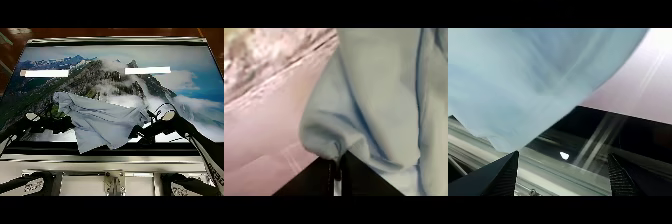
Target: Fold the shirts.
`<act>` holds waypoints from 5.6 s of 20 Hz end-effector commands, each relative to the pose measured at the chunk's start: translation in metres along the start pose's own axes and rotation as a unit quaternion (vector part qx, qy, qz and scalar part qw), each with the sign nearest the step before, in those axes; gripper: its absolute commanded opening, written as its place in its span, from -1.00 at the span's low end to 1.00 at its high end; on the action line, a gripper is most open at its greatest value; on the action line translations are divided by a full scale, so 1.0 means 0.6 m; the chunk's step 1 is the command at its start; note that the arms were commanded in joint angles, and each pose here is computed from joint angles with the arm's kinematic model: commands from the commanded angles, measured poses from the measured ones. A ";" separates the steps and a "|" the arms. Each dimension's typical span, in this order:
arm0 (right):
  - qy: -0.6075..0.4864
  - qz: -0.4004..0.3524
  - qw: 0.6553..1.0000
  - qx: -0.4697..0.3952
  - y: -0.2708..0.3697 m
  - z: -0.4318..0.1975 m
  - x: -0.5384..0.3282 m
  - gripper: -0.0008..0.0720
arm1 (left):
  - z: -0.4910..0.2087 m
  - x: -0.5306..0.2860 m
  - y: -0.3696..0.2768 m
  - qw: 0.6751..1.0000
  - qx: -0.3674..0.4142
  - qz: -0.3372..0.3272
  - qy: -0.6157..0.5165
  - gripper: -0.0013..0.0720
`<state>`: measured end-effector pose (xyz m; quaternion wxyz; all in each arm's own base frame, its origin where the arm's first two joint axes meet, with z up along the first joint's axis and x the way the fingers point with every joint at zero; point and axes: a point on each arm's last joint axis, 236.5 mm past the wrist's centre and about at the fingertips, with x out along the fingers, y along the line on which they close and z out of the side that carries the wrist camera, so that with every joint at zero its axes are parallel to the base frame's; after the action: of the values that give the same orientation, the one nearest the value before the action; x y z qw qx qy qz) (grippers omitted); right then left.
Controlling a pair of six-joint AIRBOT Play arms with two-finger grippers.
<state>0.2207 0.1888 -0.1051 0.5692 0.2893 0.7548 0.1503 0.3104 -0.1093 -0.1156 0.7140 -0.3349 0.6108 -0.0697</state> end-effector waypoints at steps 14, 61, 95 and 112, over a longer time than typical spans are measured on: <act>-0.091 0.045 0.995 0.005 0.074 0.072 0.046 -0.81 | -0.001 -0.058 -0.073 0.992 0.118 -0.050 0.000 -0.86; -0.092 -0.023 0.995 0.006 -0.080 0.104 -0.261 0.82 | 0.120 -0.272 -0.149 0.954 0.190 -0.011 -0.232 -0.86; -0.736 0.055 0.563 -0.372 0.433 -0.193 -0.917 -0.81 | -0.054 -1.043 -0.552 0.643 0.418 -0.058 -0.639 -0.86; -0.472 -0.211 0.838 -0.175 0.128 -0.192 -0.713 -0.81 | -0.070 -0.848 -0.290 0.828 0.302 0.142 -0.451 -0.86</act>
<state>0.2167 0.0190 0.3977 0.9787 0.0639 0.1930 0.0277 0.1753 -0.0131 0.4716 0.9958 -0.0078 0.0908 0.0078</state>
